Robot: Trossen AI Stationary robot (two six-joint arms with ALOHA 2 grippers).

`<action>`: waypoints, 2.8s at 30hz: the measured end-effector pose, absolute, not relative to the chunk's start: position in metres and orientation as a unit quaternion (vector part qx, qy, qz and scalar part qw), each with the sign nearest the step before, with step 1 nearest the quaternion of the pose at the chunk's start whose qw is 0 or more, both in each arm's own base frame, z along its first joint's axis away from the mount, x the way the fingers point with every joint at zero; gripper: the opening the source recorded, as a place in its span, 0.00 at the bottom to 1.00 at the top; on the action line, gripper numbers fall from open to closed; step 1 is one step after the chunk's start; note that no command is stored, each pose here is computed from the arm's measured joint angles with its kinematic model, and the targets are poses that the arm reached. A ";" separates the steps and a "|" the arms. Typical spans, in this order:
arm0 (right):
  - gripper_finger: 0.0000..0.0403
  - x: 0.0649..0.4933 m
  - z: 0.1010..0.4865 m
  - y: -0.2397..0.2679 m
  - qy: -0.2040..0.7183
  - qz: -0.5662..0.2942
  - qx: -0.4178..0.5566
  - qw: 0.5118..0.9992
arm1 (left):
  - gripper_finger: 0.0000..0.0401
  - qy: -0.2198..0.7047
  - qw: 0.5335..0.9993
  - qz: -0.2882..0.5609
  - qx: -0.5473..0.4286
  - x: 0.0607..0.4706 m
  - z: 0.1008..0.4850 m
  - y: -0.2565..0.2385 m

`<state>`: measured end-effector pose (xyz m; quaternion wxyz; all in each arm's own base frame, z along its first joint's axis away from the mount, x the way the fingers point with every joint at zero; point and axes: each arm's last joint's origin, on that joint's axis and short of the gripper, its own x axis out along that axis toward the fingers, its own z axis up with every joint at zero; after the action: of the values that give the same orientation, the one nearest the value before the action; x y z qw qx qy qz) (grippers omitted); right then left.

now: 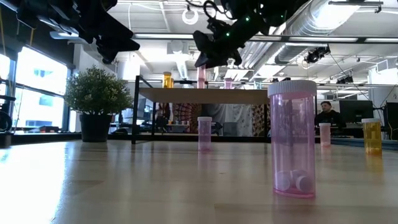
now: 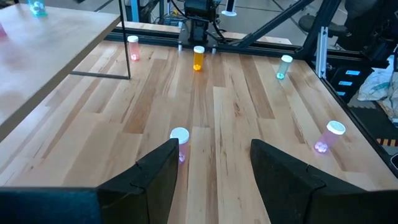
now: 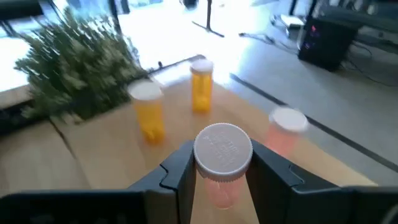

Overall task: Pick and place medicine bottles onto shelf by color
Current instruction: Put the bottom pink pill bottle aligned with the other pink pill bottle on the shelf, then put the left green pill bottle aligned with the other green pill bottle on the shelf

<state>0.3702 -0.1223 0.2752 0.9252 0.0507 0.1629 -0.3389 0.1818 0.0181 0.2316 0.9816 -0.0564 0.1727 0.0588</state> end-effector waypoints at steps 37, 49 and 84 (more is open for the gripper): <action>0.28 0.374 0.251 -0.139 0.197 -0.327 0.062 0.922 | 0.48 0.169 0.982 0.058 -0.054 0.182 0.232 0.018; 0.28 0.373 0.251 -0.139 0.201 -0.327 0.062 0.921 | 0.48 0.169 0.982 0.058 -0.054 0.182 0.232 0.018; 0.46 0.365 0.274 -0.137 0.165 -0.328 0.049 0.929 | 0.48 0.169 0.982 0.062 -0.048 0.182 0.232 0.018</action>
<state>0.3655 -0.1366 0.2742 0.9290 0.0494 0.1651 -0.3275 0.1820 0.0184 0.2323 0.9825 -0.0478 0.1694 0.0615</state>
